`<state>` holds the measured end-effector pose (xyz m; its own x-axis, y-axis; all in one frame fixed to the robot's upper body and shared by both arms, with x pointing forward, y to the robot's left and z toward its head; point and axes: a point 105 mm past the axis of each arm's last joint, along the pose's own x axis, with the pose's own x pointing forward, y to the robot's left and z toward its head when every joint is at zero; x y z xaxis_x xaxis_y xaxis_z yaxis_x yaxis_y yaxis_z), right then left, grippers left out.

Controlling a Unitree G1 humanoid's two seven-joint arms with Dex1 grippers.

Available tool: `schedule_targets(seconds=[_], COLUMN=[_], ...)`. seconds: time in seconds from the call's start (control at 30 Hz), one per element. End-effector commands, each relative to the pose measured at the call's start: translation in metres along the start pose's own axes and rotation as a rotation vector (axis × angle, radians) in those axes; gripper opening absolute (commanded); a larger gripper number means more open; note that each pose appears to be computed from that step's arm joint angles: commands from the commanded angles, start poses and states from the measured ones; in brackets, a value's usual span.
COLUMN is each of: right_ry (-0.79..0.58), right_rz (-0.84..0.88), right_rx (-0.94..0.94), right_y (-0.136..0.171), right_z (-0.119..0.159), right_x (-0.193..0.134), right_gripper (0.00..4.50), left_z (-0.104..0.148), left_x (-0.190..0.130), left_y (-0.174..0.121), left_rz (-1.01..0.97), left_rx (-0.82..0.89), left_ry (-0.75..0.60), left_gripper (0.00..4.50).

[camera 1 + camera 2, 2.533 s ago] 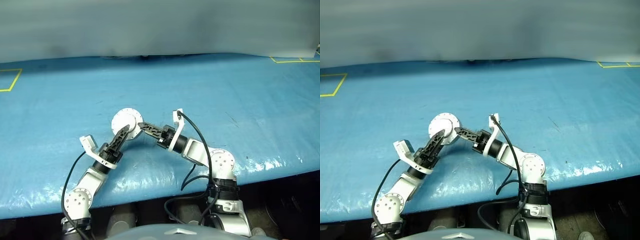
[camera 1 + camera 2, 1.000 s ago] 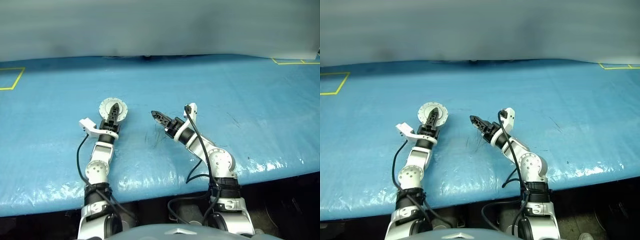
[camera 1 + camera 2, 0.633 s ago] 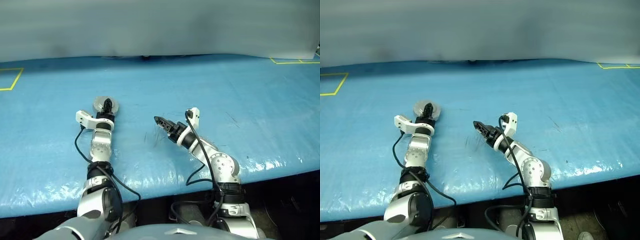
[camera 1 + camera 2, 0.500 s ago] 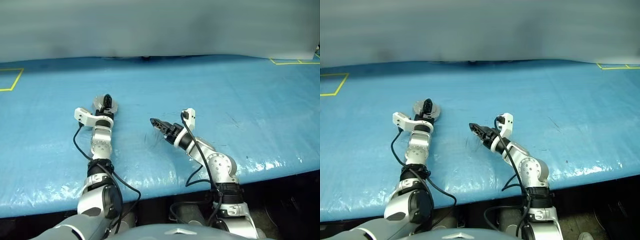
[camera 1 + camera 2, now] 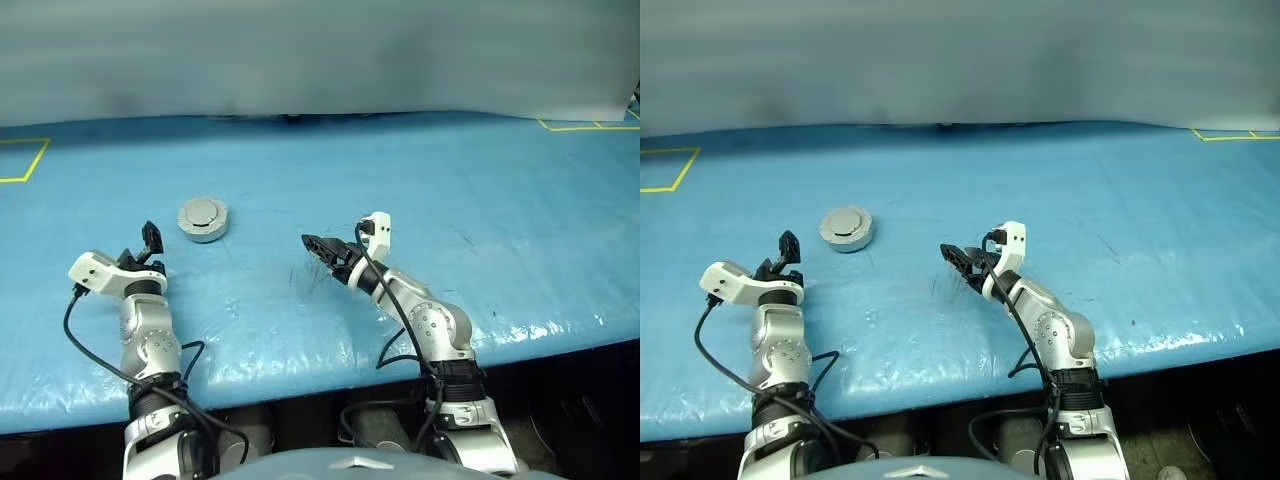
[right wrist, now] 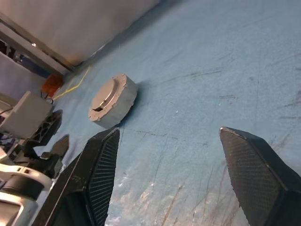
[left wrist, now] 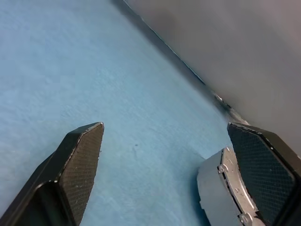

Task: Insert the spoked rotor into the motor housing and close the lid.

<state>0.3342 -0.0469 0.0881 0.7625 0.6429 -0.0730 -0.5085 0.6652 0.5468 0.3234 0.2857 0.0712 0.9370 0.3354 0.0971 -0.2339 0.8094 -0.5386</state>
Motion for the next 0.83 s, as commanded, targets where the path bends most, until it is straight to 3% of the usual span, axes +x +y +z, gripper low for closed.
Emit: schedule_targets(seconds=[0.03,0.17,0.3,0.37,0.5,0.83], right_ry=[-0.063,-0.011,0.026,0.046,0.081,0.083], right_rz=[0.025,0.002,-0.004,0.017,0.018,-0.037], right_rx=[-0.195,-0.5,-0.705,-0.758,-0.797,-0.82], right_y=[-0.002,-0.023,-0.039,-0.042,-0.054,-0.062], right_z=[0.017,0.021,0.026,0.025,0.023,0.021], right_x=[-0.005,-0.021,-0.033,-0.037,-0.045,-0.044], right_gripper=[3.53,3.53,3.53,3.53,4.45,4.48], left_z=[0.011,-0.014,-0.042,-0.05,-0.056,-0.059], left_x=[-0.01,-0.048,-0.074,-0.077,-0.074,-0.071], left_y=[-0.065,-0.119,-0.126,-0.124,-0.125,-0.128], left_rz=[-0.383,-0.842,-1.072,-1.101,-1.106,-1.109], left_rx=[0.174,0.358,0.512,0.555,0.583,0.577], left_ry=[-0.011,0.114,0.27,0.301,0.299,0.287], left_gripper=[4.48,4.48,4.48,4.48,4.5,4.5])
